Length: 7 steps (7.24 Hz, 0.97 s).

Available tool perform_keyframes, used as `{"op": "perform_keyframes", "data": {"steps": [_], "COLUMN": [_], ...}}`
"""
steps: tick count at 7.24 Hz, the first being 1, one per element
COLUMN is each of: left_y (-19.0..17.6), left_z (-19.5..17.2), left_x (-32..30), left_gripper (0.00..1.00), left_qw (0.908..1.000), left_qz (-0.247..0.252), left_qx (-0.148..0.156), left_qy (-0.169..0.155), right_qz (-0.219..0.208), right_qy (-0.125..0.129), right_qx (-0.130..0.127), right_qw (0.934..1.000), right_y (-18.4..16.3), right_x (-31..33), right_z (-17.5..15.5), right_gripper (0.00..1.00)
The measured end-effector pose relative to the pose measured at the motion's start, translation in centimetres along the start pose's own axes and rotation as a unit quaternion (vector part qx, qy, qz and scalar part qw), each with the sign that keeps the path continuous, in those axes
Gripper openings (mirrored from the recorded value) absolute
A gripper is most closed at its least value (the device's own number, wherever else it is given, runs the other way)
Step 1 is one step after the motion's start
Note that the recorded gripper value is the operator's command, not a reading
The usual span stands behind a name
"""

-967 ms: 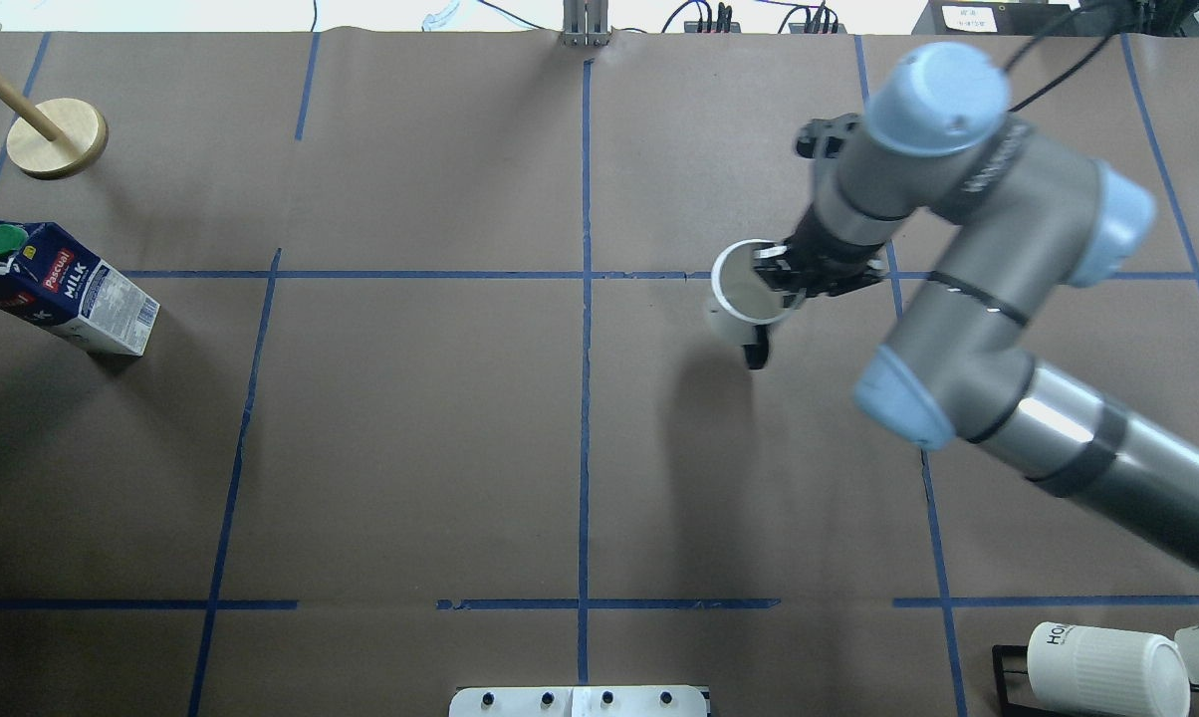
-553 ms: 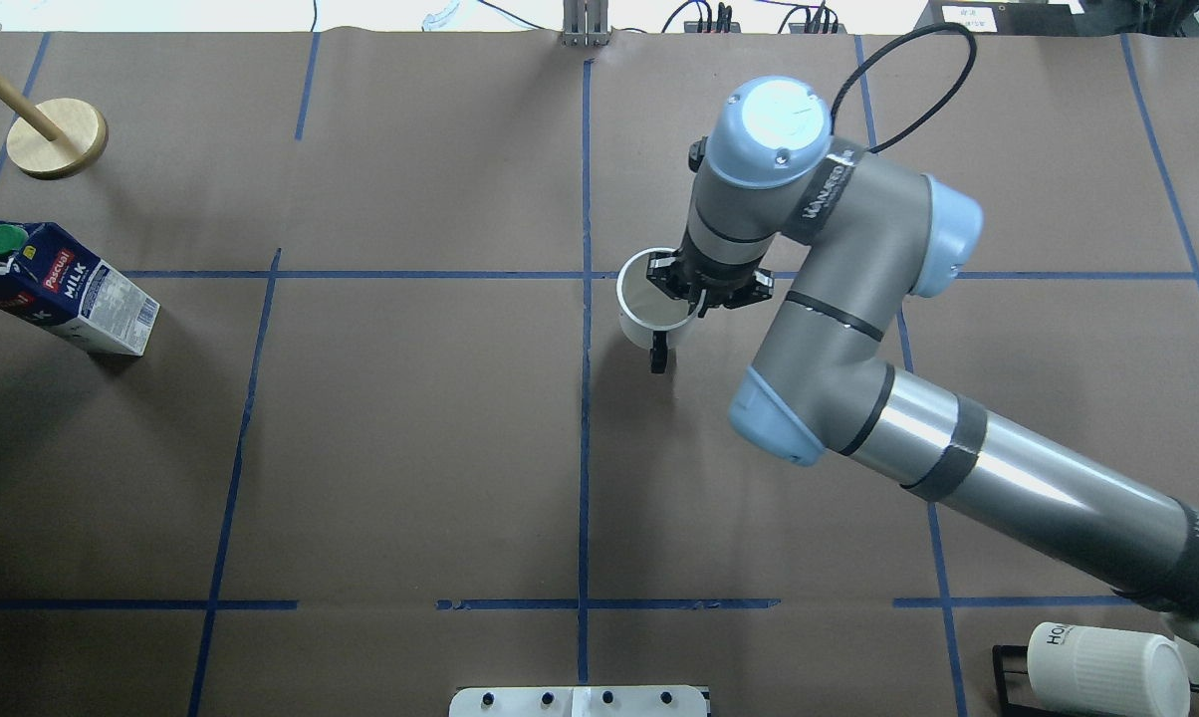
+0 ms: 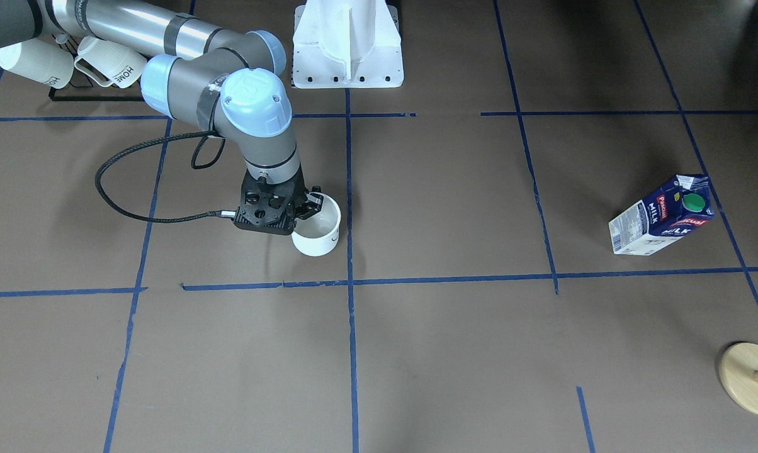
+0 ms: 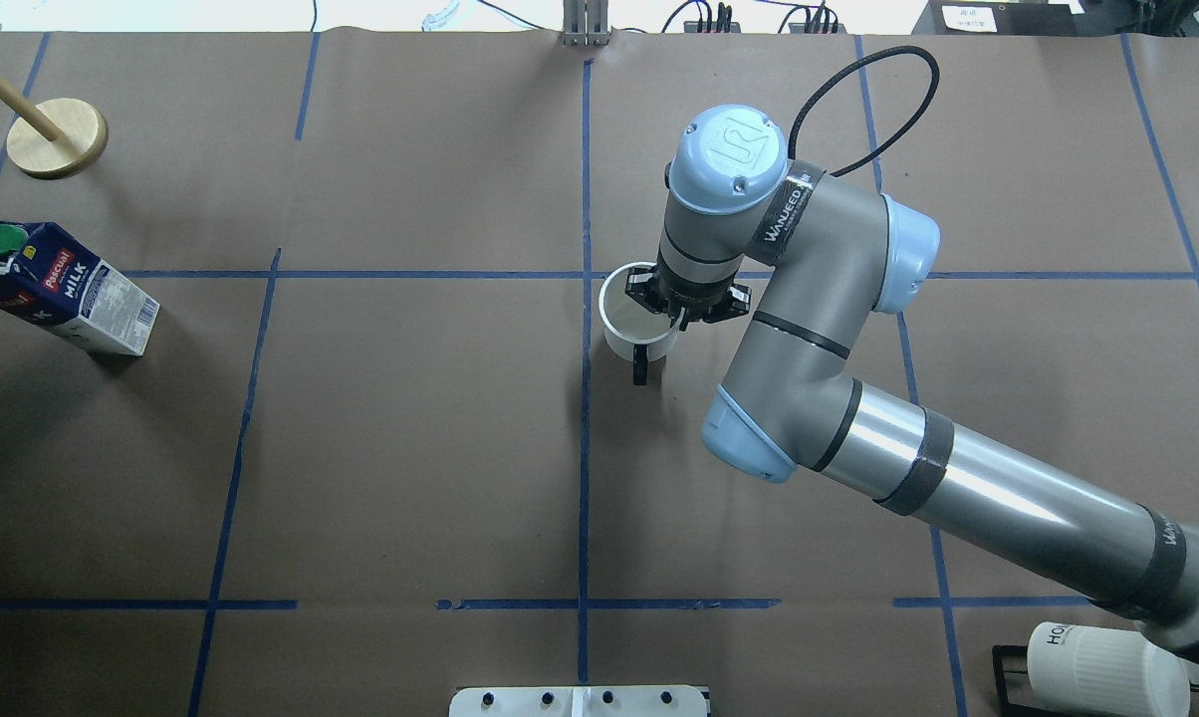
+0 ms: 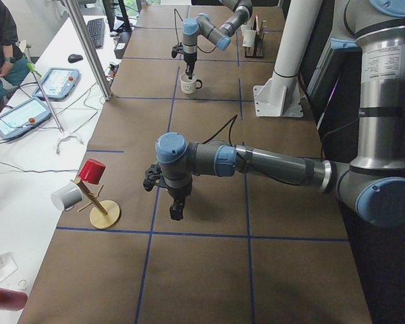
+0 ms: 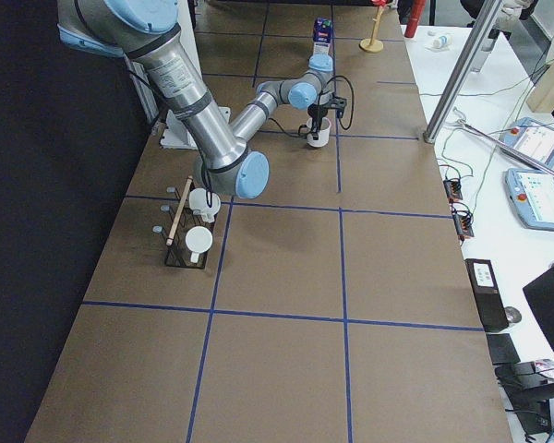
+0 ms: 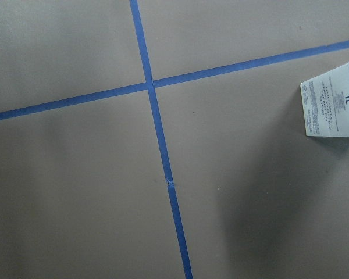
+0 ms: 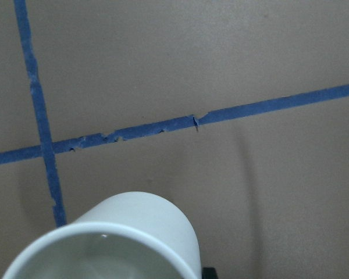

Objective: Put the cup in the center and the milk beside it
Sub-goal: 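Lower the mug onto the center crossing and open the right gripper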

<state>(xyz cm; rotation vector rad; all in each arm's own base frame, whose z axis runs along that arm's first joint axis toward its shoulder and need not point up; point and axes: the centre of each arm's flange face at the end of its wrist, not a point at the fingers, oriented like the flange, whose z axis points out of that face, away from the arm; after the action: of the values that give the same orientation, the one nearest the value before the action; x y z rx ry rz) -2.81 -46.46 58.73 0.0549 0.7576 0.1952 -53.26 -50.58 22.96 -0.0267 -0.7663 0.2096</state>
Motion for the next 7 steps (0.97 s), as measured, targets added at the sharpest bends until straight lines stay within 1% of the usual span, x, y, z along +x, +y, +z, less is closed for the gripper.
{"op": "perform_keyframes", "data": {"steps": [4,5,7], "left_y": [0.0,0.0,0.0], "left_z": [0.0,0.0,0.0], "left_x": [0.0,0.0,0.0], "left_gripper": [1.0,1.0,1.0], "left_qw": [1.0,1.0,1.0], "left_qz": [-0.001,-0.001,-0.001], "left_qx": [-0.001,-0.001,-0.001], "left_qy": [0.0,0.0,0.0], "right_qz": [0.0,-0.001,-0.002], "right_qy": [0.002,-0.002,-0.004], "right_qx": [0.0,0.001,0.001], "right_qw": [1.0,1.0,1.0], "right_y": [-0.5,-0.7,-0.8], "right_x": [-1.5,-1.9,-2.0], "right_z": [0.4,0.6,1.1], "right_gripper": [0.02,0.05,0.19]}}
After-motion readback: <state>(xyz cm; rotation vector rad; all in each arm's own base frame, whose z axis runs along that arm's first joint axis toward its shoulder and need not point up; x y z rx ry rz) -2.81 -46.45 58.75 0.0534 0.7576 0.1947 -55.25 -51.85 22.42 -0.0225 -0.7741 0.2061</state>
